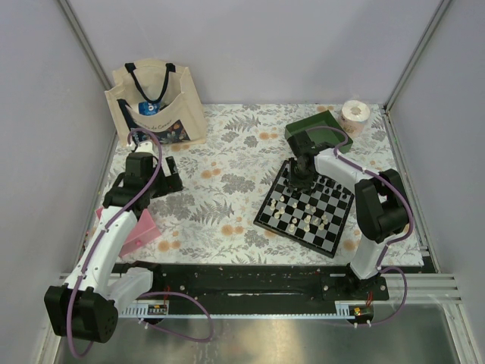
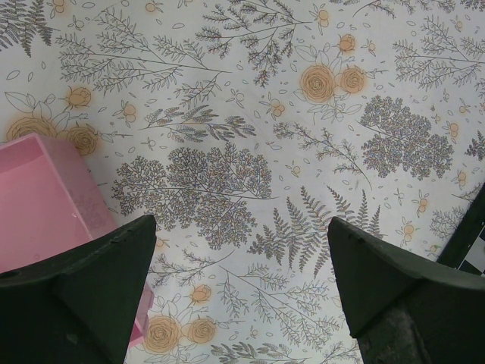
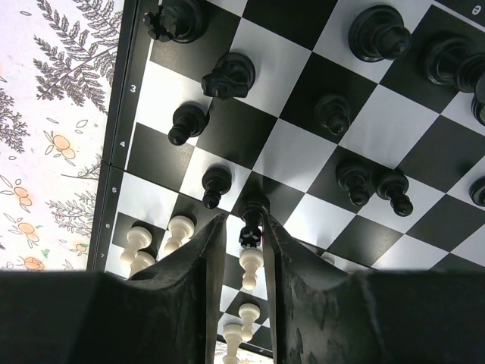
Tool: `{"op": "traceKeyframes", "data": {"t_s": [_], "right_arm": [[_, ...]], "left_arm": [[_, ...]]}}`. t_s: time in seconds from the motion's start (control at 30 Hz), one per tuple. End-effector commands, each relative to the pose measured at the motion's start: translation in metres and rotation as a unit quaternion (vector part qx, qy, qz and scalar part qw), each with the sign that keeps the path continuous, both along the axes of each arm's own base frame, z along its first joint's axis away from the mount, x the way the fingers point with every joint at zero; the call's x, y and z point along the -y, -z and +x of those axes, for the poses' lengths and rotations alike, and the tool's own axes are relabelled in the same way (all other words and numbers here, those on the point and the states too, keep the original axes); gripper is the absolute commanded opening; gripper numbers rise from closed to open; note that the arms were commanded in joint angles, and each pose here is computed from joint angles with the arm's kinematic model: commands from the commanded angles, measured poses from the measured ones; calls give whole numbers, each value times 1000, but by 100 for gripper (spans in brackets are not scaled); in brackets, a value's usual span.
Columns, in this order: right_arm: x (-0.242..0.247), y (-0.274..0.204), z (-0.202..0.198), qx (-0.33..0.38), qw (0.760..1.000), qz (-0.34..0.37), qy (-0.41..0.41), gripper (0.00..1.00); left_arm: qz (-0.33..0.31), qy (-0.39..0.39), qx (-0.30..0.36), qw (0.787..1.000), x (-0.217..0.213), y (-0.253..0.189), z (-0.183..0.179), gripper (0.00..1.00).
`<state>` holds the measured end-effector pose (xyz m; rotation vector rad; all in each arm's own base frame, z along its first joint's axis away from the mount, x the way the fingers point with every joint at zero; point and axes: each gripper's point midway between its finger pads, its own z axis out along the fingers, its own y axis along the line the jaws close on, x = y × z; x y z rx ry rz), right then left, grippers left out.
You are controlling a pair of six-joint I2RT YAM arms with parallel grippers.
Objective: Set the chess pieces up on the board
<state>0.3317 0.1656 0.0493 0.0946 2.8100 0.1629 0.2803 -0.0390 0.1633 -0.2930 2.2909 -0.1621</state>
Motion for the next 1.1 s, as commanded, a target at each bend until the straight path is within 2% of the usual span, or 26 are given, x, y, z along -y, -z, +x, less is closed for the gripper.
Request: {"op": "traceKeyframes", "data": {"t_s": [0.0,0.23,0.33,0.57,0.73,0.83,1.03,1.07], "right_arm": [[-2,-1,3,7,1000,-5,-4,36],[1,1,3,5,1000,-12,-1,35],[0,1,3,5,1000,-12,-3,30],[2,5,1,-2,1000,-18,1,32],[4,5,3,2,1000,-18,2,30],[3,0,4,10,1000,-17,0,25],[8,-25,8,41,999,-19,5,6],[10,-31,8,49,999,-19,6,6]], "left_arm": [[-6,8,39,999,3,-25,8,99],[-5,8,40,999,2,-25,8,99],[-6,8,42,999,2,-27,8,99],[-8,11,38,999,4,-24,9,99],[-8,11,38,999,4,-25,8,99],[-7,9,38,999,3,-24,9,99],[-7,9,37,999,3,-24,9,99],[-7,9,36,999,3,-24,9,99]]}}
